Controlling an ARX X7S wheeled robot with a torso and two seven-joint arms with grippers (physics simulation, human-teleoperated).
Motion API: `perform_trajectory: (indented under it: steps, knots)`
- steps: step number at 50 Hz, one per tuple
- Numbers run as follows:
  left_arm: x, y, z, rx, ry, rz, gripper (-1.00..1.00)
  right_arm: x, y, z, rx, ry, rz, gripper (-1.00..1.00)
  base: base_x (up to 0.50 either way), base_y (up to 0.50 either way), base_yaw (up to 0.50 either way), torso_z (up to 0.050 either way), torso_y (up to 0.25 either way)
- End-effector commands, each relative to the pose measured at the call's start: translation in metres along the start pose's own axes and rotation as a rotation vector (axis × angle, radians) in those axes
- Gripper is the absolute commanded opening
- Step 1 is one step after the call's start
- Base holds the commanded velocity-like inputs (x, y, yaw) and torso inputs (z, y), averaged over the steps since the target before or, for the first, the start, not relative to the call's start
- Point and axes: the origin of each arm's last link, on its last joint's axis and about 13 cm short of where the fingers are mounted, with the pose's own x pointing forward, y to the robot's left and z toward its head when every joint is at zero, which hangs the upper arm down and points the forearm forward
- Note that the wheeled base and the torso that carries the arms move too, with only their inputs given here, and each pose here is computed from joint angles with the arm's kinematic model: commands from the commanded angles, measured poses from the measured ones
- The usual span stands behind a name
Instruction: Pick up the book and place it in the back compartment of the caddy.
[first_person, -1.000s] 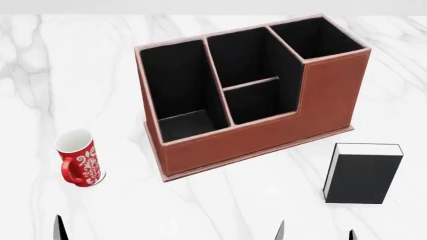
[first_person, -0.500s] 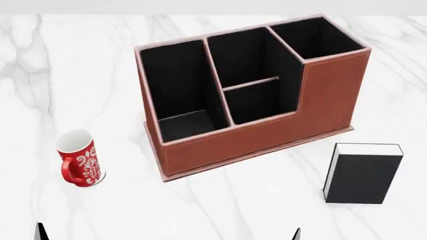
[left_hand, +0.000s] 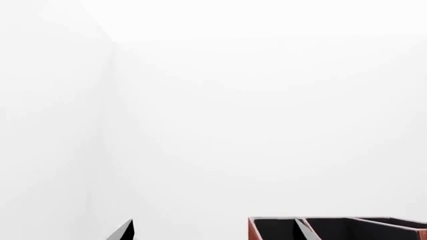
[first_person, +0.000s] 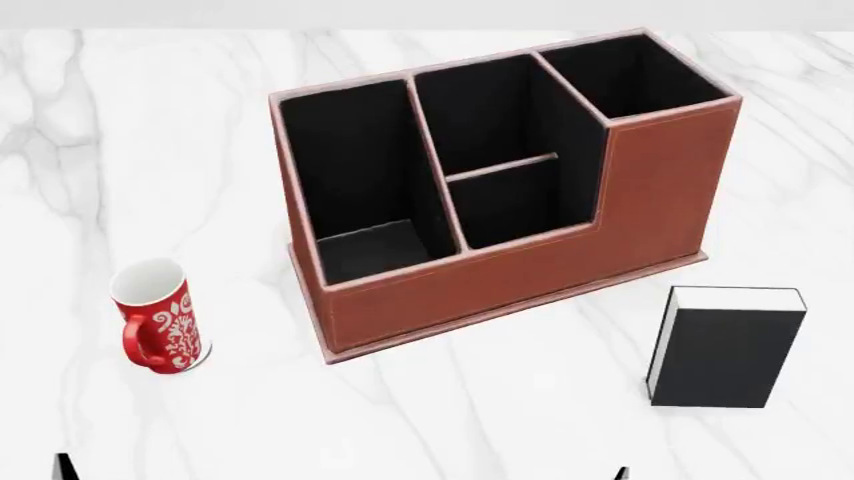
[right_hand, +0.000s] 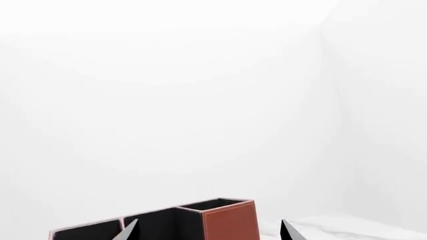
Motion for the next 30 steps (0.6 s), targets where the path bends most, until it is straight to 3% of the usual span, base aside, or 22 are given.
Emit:
perform_trajectory:
  steps: [1,30]
  knots:
    - [-0.0001,0.0008,0.0006,-0.012,0.006,0.003,1.0,-0.0005,-0.0013,0.0005,0.004,-0.024,-0.007,1.0,0.0,0.0,0.0,0.0,0.0]
    - [0.0007,0.0004,-0.0008,-0.011,0.015,0.001,1.0,0.0018,-0.001,-0.0029,-0.012,-0.007,-0.013,1.0,0.0,-0.16,0.0,0.0,0.0]
